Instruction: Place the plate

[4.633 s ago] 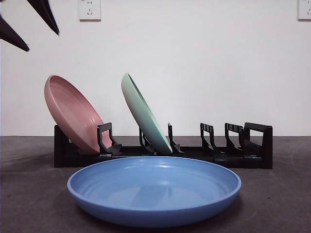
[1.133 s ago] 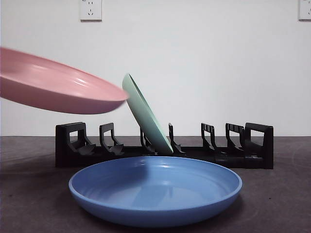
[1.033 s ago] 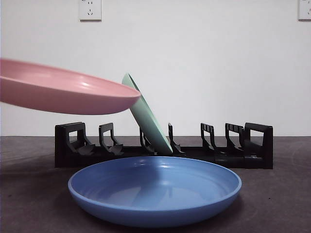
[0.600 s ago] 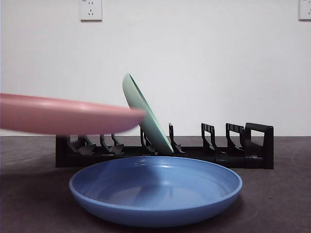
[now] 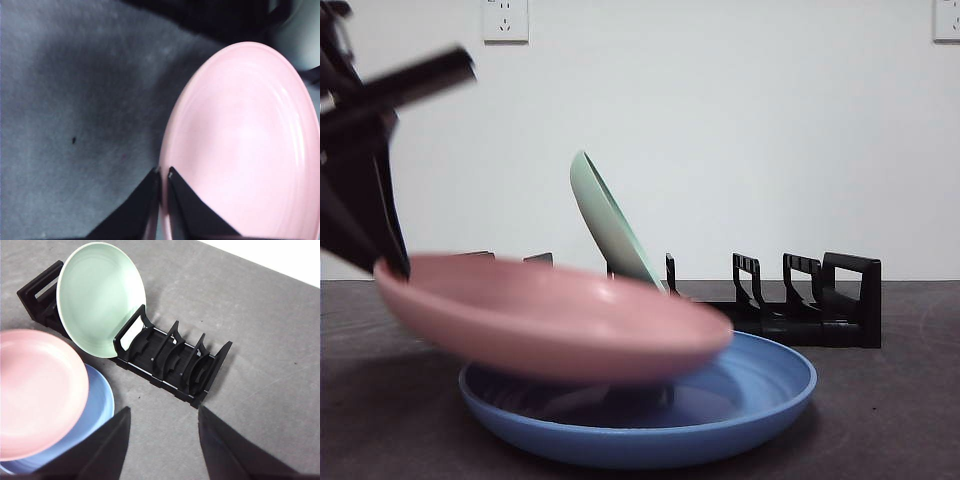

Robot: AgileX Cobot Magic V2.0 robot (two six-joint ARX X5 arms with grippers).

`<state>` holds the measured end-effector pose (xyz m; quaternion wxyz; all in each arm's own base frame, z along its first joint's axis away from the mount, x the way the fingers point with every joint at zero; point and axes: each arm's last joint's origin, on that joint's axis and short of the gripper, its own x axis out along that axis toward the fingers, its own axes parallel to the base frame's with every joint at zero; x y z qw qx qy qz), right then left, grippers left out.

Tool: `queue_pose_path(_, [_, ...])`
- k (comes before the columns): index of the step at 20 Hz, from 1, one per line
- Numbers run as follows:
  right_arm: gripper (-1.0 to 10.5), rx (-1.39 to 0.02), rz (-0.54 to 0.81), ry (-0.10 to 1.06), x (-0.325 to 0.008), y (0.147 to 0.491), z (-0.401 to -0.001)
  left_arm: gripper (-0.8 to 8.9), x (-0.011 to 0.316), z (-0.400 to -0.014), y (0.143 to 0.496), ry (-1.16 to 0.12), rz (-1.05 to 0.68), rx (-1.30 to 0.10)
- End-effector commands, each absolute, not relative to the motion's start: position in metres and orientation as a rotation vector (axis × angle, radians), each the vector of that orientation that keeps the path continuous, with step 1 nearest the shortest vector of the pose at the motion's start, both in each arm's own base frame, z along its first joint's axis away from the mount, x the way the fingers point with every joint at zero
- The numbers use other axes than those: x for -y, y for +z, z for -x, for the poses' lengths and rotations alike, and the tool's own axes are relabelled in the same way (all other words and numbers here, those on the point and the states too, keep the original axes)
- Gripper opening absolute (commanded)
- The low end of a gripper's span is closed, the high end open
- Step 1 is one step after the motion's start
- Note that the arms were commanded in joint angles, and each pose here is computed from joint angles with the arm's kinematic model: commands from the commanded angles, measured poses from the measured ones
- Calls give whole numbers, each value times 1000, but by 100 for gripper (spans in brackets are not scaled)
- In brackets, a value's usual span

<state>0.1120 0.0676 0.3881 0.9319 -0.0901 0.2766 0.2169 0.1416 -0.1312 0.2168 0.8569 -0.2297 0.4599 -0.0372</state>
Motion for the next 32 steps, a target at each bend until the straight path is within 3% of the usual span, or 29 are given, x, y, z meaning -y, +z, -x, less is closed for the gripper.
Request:
queue_pose_path(1, [216, -538, 195, 454, -67, 393, -111, 13, 142, -147, 213, -67, 476, -980])
queue_pose_path(22, [216, -537, 197, 454, -66, 394, -109, 23, 176, -160, 197, -165, 383, -1058])
queue_pose_path(25, [216, -540, 197, 454, -66, 393, -108, 209, 175, -159, 197, -164, 372, -1062])
queue_pose_path(29, [216, -541, 197, 454, -64, 394, -105, 386, 170, -156, 200, -162, 293, -1094])
queue_pose_path(32, [216, -550, 200, 453, -63, 393, -104, 409, 163, -155, 224, -236, 144, -1020])
